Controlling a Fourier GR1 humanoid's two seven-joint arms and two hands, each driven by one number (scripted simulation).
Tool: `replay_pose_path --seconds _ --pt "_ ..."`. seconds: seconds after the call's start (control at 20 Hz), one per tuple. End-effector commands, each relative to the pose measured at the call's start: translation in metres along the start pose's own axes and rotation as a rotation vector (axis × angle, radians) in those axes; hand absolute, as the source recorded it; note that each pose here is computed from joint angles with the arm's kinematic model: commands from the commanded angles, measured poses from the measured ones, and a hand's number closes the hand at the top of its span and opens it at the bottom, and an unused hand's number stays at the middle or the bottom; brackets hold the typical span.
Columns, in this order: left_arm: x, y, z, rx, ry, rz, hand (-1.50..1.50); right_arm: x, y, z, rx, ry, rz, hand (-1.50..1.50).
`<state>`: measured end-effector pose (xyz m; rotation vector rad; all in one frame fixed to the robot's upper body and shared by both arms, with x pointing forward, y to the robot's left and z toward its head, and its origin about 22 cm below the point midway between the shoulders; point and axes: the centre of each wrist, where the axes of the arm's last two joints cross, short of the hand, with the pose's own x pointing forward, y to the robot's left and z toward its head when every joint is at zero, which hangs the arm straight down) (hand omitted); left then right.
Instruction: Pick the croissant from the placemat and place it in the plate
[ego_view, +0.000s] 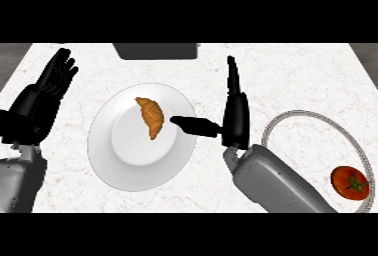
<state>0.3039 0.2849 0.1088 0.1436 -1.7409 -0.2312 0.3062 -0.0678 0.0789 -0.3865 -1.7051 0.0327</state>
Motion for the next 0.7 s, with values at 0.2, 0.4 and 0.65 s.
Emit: replay_pose_path --seconds 0.2,0.4,0.65 --pt "0.002 -0.001 -0.010 0.006 0.010 0.001 0.00 -0.033 -0.077 0.035 0.029 -0.020 0.029 -1.50" --pt "-0.001 0.007 0.026 0.003 -0.004 -0.012 0.00 -0.021 -0.111 0.038 0.040 -0.017 0.039 -1.50" --pt "0.001 0.003 0.013 -0.001 -0.002 -0.003 0.00 -0.026 -0.138 0.030 -0.010 -0.043 0.101 -1.50"
